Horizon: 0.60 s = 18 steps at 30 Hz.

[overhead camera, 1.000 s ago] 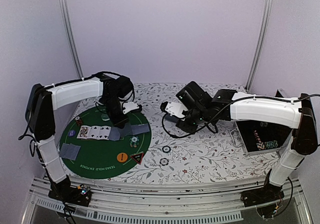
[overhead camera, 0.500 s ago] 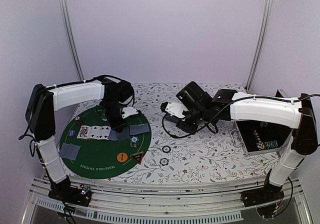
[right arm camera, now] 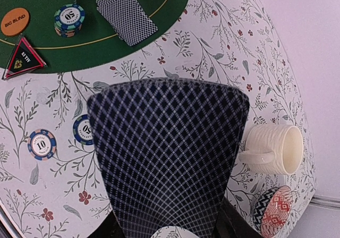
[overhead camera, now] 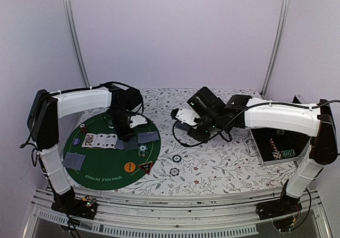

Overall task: Distribute texas hold em gaming equipment
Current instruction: Place the poker card in the community card area.

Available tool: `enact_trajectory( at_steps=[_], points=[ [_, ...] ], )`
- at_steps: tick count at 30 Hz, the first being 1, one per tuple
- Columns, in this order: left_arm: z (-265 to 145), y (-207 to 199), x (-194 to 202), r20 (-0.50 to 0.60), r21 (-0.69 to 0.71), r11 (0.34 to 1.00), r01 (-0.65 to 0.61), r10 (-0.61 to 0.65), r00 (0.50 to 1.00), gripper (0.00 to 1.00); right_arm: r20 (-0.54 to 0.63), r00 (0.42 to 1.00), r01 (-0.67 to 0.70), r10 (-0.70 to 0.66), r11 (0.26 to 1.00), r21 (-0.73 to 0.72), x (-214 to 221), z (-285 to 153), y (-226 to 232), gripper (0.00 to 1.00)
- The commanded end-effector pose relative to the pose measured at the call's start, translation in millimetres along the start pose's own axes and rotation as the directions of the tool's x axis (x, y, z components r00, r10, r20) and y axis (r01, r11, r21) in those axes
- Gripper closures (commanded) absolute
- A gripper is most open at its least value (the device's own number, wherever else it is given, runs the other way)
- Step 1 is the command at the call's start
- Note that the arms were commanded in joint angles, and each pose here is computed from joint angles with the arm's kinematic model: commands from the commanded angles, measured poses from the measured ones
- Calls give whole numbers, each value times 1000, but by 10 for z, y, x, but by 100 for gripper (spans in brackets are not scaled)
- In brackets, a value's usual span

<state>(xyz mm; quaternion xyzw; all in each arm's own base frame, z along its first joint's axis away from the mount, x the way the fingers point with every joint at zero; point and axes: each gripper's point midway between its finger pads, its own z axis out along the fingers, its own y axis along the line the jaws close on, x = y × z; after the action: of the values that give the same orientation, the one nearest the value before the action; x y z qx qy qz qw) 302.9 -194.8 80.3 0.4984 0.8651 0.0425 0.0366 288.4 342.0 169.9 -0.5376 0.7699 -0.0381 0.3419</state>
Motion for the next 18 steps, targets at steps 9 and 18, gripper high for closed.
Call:
enact_trajectory(
  at_steps=[9, 18],
  points=[
    [50, 83, -68, -2, -81, 994, -70, 70, 998, 100, 49, 998, -43, 42, 999, 18, -104, -154, -97, 54],
    [2, -48, -218, 55, -38, 993, -113, 115, 992, 100, 46, 998, -47, 46, 999, 18, -88, -154, -94, 54]
  ],
)
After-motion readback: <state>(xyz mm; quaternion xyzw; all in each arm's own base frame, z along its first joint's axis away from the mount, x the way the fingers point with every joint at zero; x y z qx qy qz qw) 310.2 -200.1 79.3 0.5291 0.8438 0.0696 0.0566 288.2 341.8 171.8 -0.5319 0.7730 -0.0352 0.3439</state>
